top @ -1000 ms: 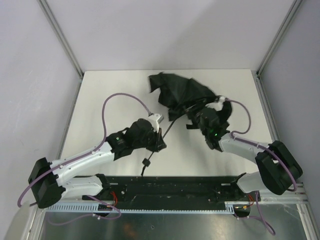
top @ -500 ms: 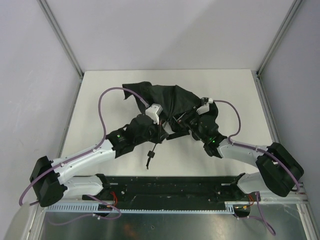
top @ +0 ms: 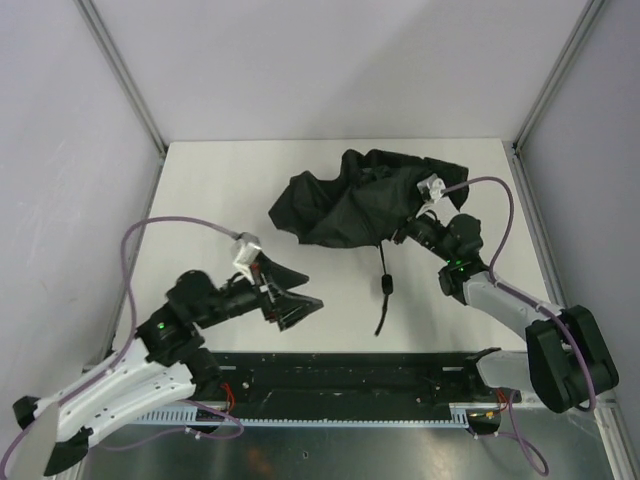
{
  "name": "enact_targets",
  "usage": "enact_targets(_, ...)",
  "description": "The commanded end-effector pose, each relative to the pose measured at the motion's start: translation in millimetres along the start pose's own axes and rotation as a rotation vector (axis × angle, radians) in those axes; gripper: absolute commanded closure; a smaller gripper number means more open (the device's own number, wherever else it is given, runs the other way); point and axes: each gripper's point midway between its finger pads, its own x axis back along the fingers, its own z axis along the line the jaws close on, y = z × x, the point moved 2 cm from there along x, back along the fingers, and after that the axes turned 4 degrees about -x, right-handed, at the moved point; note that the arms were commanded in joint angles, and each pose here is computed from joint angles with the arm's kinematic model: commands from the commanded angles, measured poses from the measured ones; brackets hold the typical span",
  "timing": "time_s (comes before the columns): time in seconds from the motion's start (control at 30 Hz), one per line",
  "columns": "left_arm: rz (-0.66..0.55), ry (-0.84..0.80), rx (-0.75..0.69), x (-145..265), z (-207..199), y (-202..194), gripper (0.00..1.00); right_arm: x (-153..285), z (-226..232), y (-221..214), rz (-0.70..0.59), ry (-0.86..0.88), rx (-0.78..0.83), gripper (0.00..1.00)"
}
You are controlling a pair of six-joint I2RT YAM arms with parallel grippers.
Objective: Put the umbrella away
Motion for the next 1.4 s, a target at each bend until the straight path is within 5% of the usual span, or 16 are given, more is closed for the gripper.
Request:
enact_targets(0.0, -0.165, -0.055, -0.074, 27.3, -35.5, 63.3, 0.03, 19.1, 51.9, 31.7, -0.053, 0.366, 0.379, 1.00)
enact_targets(0.1, -0.232, 0.242, 0.000, 28.1, -1.5, 99.3, 0.02, 33.2, 70.2, 30.0, -0.043, 0.448, 0.400, 1.00)
enact_targets(0.2, -0.209, 0.321, 0.027, 8.7, 13.4, 119.7, 0.02, 45.1, 85.8, 29.5, -0.029, 0.517, 0.397, 1.00)
enact_targets(0.53, -0.151, -0.089, 0.002, -51.7, -19.1, 136.4, 0.01, 57.9, 108.8, 28.5, 0.009, 0.584, 0.323, 1.00)
enact_targets(1.1, -0.036, -0.044, 0.016, -107.0, -9.4, 104.2, 0.01, 57.2, 125.1, 29.5, -0.003, 0.601, 0.313, 1.00)
enact_targets(1.2, -0.010, -0.025, 0.043, -117.8, -2.9, 97.4, 0.13, 56.9, 129.6, 28.3, 0.006, 0.608, 0.320, 1.00)
enact_targets(1.37, -0.019, -0.019, 0.045, -121.8, -2.2, 103.7, 0.61, 58.1, 133.5, 23.0, 0.030, 0.599, 0.315, 1.00)
